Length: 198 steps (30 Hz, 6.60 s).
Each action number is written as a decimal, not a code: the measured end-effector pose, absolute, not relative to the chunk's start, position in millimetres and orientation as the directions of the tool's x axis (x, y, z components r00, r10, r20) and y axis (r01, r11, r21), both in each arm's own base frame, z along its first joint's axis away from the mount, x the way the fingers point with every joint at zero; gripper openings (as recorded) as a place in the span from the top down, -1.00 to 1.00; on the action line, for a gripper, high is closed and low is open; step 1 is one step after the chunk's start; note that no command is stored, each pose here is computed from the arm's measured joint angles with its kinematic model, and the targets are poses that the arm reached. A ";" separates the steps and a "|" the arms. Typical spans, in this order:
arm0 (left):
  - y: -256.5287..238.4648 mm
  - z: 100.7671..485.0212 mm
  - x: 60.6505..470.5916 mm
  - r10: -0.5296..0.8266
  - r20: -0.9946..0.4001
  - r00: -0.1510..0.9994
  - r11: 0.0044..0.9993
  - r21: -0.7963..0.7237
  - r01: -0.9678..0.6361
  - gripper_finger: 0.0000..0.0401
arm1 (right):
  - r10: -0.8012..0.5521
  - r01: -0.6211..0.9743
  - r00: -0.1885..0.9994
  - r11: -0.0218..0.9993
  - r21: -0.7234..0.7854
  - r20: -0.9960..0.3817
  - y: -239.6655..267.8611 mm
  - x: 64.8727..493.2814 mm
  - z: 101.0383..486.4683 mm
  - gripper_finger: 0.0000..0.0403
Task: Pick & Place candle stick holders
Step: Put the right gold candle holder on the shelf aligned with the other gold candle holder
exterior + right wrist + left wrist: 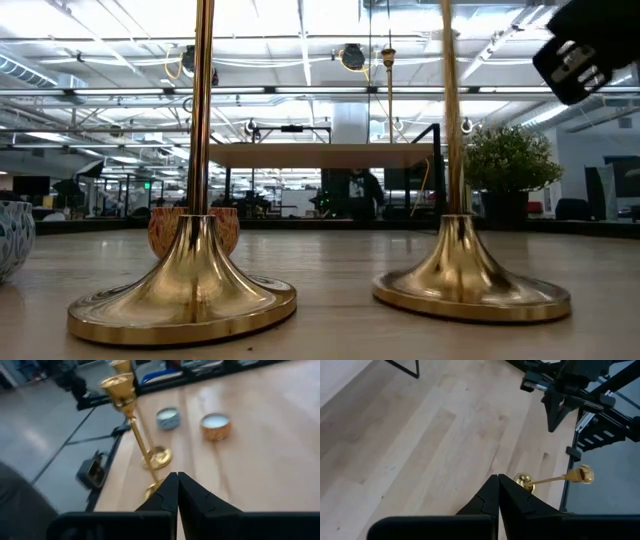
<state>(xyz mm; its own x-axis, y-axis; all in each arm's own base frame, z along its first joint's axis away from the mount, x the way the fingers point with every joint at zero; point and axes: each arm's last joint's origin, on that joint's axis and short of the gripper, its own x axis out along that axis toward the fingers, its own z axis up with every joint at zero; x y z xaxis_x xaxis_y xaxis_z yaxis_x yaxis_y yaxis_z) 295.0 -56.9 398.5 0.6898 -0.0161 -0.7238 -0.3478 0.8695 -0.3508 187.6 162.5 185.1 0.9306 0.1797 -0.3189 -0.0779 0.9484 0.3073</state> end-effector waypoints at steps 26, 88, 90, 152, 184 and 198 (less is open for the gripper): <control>-59.6 397.9 294.3 -0.094 -0.732 0.675 0.867 -0.393 -0.306 0.94 | 0.160 -0.049 0.947 0.929 0.367 -0.280 198.1 259.8 149.1 -0.41; -62.2 393.1 288.2 -0.129 -0.782 0.610 0.911 -0.336 -0.238 0.97 | 0.271 -0.073 0.913 0.843 0.533 -0.304 195.8 293.6 146.4 0.92; -61.9 393.2 288.4 -0.119 -0.781 0.613 0.913 -0.328 -0.241 0.95 | 0.265 -0.069 0.916 0.844 0.532 -0.301 196.5 295.2 148.2 0.91; 134.6 393.8 290.2 -0.067 -0.098 0.993 0.958 -0.286 0.036 0.98 | -0.499 0.532 0.844 0.826 0.188 -0.196 -26.9 266.3 420.1 0.94; 125.9 363.8 333.3 0.018 -0.134 0.991 0.989 -0.144 -0.038 -0.07 | -0.477 0.520 0.848 0.835 0.182 -0.232 -65.5 287.7 421.1 0.94; 125.1 360.5 345.5 -0.018 -0.068 0.998 0.986 -0.168 0.006 0.11 | -0.436 0.493 0.849 0.856 0.154 -0.298 -62.5 287.1 414.6 0.94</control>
<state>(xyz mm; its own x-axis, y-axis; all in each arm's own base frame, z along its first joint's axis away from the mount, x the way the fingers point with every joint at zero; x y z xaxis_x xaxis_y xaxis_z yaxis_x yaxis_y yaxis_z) 345.5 125.1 360.5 0.9975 -0.0181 -0.0682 0.0064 0.9857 -0.1683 287.1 -62.5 414.6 0.8493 -0.4357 -0.2981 0.4932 0.8562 0.1537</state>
